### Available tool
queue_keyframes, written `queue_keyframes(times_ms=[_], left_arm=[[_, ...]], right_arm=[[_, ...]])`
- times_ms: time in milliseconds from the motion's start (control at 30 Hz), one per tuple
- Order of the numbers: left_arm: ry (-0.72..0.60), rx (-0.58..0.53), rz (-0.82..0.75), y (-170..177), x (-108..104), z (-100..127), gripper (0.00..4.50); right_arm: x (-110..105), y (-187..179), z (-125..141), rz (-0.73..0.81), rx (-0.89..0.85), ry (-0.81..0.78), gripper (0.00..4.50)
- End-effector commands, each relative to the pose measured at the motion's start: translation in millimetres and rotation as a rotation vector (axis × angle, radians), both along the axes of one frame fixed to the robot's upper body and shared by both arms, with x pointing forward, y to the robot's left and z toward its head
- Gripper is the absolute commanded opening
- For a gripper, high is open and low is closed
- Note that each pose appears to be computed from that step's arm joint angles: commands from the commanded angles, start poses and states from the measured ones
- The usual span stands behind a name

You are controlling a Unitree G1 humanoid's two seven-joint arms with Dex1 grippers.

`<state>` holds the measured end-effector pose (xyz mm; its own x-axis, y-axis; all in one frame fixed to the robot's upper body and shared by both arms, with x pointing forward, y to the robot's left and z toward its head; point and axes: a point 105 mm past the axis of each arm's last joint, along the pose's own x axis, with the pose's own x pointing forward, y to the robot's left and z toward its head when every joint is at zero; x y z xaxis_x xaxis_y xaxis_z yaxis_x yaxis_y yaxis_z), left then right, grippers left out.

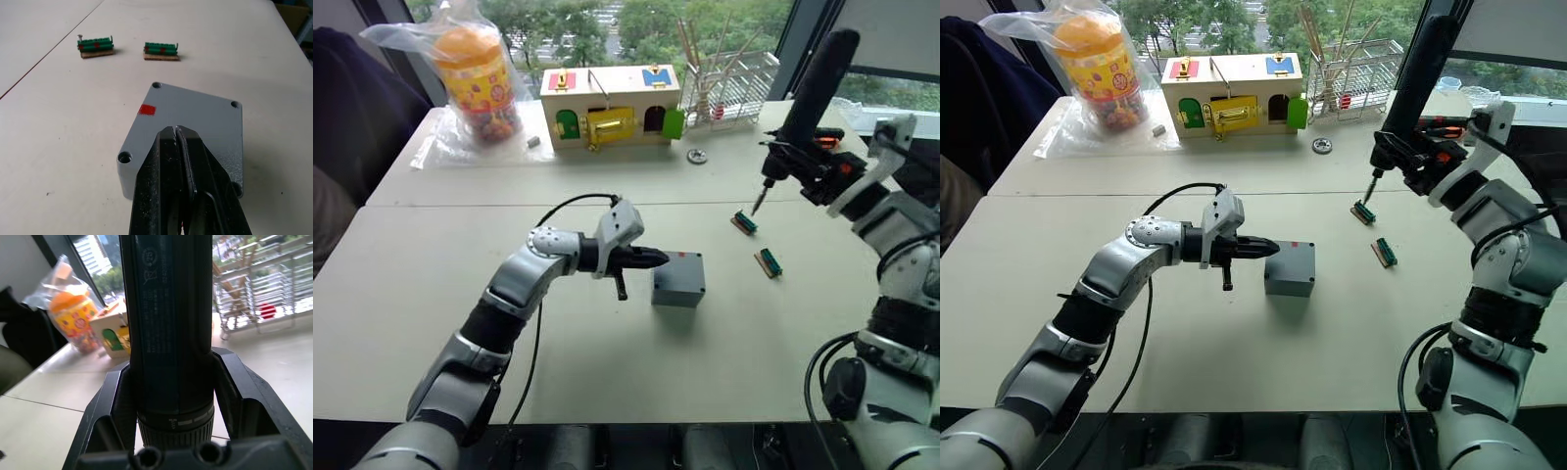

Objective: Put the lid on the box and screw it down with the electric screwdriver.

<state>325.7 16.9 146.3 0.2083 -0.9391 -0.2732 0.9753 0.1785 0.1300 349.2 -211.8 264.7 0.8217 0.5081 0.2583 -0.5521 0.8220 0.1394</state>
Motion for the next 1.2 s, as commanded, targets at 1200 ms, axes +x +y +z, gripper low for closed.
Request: queue_keyframes(times_ms=[1200], left_arm=[[-0.063,0.083,-0.06,-14,-9,-13,0.0]], right_arm=[[-24,46,-46,0.03,0.005,-0.003,1.8]])
